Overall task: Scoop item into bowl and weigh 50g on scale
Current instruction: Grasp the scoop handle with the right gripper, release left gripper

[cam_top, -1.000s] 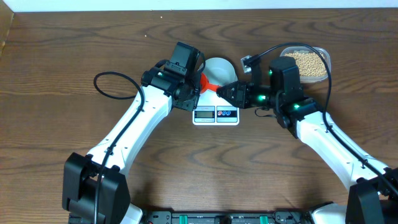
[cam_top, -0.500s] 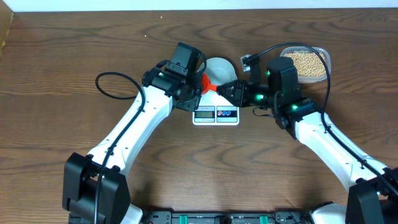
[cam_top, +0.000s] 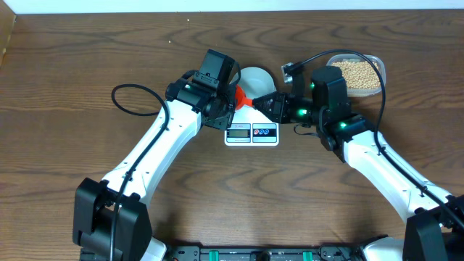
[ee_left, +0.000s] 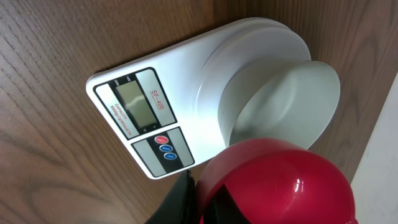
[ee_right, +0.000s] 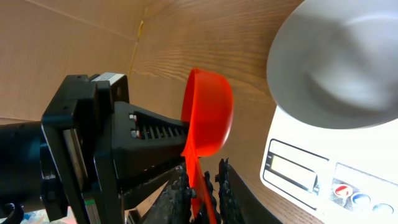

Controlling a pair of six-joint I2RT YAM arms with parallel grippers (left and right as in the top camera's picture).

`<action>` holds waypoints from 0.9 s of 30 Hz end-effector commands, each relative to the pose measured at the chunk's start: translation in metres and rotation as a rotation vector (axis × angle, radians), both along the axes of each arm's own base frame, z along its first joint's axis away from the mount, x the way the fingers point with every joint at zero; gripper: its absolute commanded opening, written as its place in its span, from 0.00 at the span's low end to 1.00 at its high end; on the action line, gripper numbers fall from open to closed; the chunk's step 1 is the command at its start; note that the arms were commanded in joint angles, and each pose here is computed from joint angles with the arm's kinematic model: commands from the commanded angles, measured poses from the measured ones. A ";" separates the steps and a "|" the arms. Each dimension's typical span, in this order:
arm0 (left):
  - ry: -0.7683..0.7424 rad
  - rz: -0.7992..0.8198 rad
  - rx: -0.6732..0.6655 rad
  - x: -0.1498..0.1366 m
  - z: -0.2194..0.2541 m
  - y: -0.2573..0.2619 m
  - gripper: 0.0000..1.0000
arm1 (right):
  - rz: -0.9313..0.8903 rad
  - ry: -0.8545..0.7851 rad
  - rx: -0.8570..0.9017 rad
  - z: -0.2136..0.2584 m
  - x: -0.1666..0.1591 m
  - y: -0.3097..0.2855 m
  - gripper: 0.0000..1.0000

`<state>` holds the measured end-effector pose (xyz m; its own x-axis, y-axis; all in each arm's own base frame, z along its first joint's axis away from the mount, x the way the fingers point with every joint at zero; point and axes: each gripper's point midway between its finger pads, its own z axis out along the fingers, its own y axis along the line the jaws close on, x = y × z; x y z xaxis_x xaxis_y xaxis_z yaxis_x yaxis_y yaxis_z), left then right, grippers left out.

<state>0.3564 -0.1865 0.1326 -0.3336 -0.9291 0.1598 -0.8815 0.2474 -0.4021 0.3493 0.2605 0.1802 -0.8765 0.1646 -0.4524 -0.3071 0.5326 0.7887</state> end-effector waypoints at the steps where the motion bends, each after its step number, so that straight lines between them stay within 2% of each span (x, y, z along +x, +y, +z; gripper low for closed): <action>1: 0.014 0.000 -0.007 -0.004 -0.002 -0.002 0.07 | 0.005 -0.022 0.013 0.010 0.002 0.007 0.15; 11: 0.023 -0.010 -0.003 -0.007 -0.003 -0.005 0.07 | 0.001 -0.024 0.011 0.010 0.003 0.007 0.11; 16: 0.023 -0.010 -0.003 -0.007 -0.003 -0.005 0.07 | 0.000 -0.019 0.011 0.010 0.003 0.007 0.02; 20: 0.023 -0.010 -0.002 -0.007 -0.003 -0.005 0.08 | 0.000 -0.019 0.011 0.010 0.003 0.007 0.01; 22: 0.023 -0.010 -0.002 -0.008 -0.003 -0.005 0.29 | 0.000 -0.019 0.011 0.010 0.003 0.007 0.01; 27: 0.024 -0.010 -0.002 -0.008 -0.003 -0.004 0.56 | -0.001 -0.019 0.010 0.010 0.003 0.007 0.01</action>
